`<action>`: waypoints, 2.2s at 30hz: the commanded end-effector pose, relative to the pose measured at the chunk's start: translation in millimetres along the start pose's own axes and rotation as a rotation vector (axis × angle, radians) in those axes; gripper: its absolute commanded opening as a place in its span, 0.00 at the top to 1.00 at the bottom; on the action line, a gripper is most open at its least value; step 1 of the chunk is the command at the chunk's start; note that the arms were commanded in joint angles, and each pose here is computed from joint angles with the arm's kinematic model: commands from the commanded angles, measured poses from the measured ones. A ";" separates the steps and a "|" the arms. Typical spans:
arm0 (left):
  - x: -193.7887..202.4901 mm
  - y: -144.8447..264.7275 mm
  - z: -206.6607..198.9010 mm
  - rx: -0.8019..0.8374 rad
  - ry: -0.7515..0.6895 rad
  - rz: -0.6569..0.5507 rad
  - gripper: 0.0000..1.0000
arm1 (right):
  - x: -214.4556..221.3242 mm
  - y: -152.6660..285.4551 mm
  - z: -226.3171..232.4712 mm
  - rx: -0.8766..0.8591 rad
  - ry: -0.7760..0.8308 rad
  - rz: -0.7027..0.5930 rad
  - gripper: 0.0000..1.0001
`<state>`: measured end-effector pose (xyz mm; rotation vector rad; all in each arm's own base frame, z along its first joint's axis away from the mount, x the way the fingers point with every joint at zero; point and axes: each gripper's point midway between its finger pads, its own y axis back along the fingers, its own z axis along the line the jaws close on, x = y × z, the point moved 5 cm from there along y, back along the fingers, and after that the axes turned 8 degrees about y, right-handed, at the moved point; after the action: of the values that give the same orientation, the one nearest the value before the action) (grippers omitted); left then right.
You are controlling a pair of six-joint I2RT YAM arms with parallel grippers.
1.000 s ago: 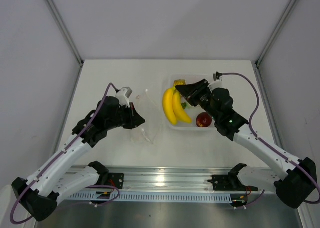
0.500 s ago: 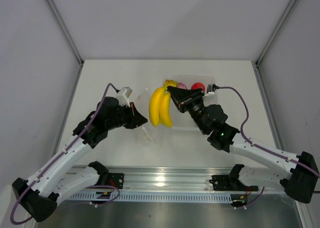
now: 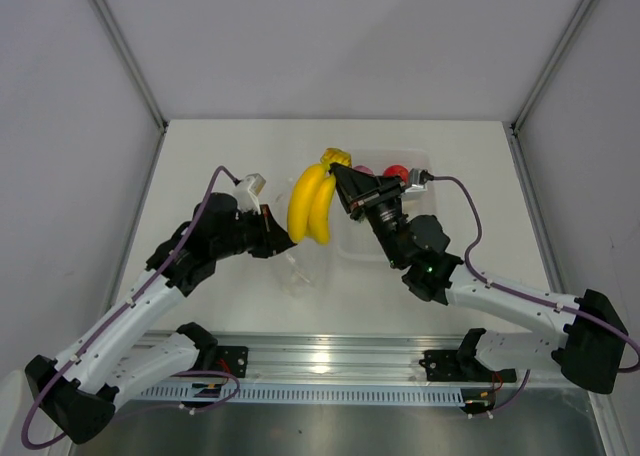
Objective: Place the food in the zip-top bag and seal the zipper
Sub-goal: Place the fake fruit in the zipper food storage bag.
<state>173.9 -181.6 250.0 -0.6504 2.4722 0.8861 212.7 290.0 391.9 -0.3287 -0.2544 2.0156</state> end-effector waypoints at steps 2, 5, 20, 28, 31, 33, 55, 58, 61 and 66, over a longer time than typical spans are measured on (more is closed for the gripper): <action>-6.6 -0.1 -7.8 0.042 0.005 -0.014 0.99 | -8.5 -4.0 22.8 -0.076 -0.062 -0.068 1.00; -6.2 1.5 -8.3 0.049 0.013 -0.014 0.99 | -7.7 -3.3 23.3 -0.063 -0.034 -0.081 1.00; -6.1 19.4 -24.4 0.138 0.009 -0.016 0.99 | -0.7 -3.4 -22.9 -0.063 0.052 -0.099 1.00; -3.8 18.4 -20.1 0.135 0.009 -0.022 1.00 | -2.4 3.8 -31.8 0.008 0.212 -0.094 1.00; -4.6 18.3 -18.2 0.126 0.006 -0.024 1.00 | 1.9 3.6 -30.2 0.021 0.307 -0.045 1.00; -6.7 19.9 -19.5 0.128 0.002 -0.032 0.99 | 7.3 1.9 -35.5 0.041 0.397 0.005 1.00; -16.0 20.6 -27.5 0.138 0.013 -0.052 0.99 | 50.4 11.9 -74.9 0.205 0.868 0.296 0.98; -15.2 19.0 -27.5 0.143 0.020 -0.045 0.99 | 48.3 17.8 -80.9 0.207 0.901 0.315 0.89; -15.8 18.3 -28.9 0.150 0.023 -0.043 0.99 | 50.8 20.7 -86.9 0.217 0.939 0.350 0.60; -18.5 20.2 -32.4 0.160 0.021 -0.053 0.99 | 54.1 20.8 -90.4 0.246 0.977 0.390 0.27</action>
<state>168.3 -179.1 262.2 -0.6514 2.5220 0.7944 203.9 331.4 293.2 -1.1487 0.6536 1.9909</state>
